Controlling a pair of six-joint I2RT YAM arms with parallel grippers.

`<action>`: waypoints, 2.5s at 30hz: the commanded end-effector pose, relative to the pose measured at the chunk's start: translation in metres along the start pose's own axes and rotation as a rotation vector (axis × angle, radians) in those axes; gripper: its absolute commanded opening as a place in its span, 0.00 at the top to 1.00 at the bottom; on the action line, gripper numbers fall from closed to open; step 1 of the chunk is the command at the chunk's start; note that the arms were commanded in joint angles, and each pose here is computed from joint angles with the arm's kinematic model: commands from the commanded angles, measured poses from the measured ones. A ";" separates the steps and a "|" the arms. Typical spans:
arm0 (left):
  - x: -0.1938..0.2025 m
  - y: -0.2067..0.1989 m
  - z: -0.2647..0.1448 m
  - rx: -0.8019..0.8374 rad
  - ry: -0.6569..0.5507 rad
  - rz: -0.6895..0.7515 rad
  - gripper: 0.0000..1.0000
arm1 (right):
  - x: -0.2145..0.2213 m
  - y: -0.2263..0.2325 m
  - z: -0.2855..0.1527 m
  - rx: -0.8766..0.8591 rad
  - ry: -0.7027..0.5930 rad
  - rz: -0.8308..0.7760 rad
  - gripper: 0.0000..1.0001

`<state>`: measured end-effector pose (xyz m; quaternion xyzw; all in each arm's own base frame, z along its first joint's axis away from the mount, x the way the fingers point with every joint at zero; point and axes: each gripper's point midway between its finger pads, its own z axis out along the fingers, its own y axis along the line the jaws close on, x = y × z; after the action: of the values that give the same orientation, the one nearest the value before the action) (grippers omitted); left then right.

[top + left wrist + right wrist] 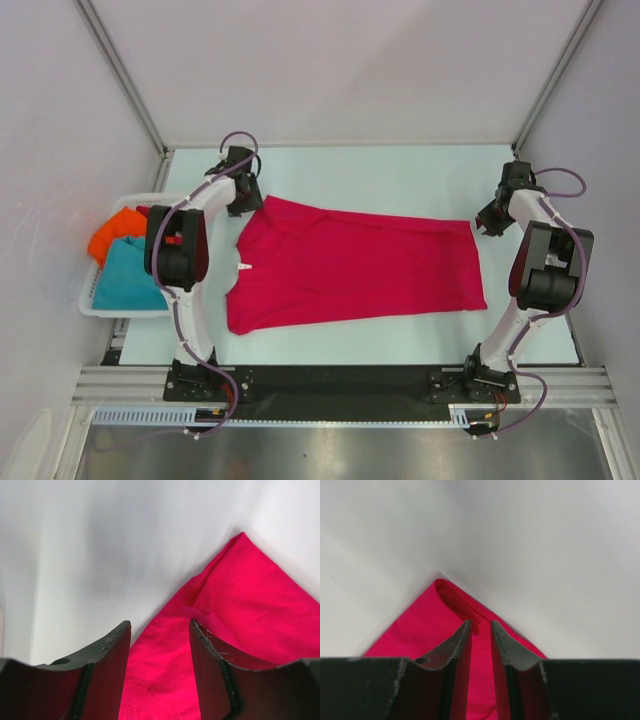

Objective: Fold and stack the t-shirts
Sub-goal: Grap the side of the flattened tshirt furthest away from the robot with both arms

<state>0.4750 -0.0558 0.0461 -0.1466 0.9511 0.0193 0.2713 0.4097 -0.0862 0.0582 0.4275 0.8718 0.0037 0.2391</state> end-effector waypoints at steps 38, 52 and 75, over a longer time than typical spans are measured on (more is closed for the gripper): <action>-0.022 -0.038 -0.012 0.193 -0.098 0.006 0.44 | -0.010 -0.003 -0.013 0.021 -0.036 -0.013 0.75; -0.002 -0.033 -0.023 0.202 -0.066 -0.026 0.44 | -0.005 -0.005 -0.011 0.025 -0.028 -0.017 0.77; -0.005 -0.031 -0.043 0.208 -0.065 -0.027 1.00 | -0.002 0.024 -0.002 -0.005 -0.002 -0.040 0.72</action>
<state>0.4597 -0.0867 0.0395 -0.1313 0.9503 -0.0676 0.2742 0.4075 -0.0796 0.0543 0.4180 0.8804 -0.0096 0.2237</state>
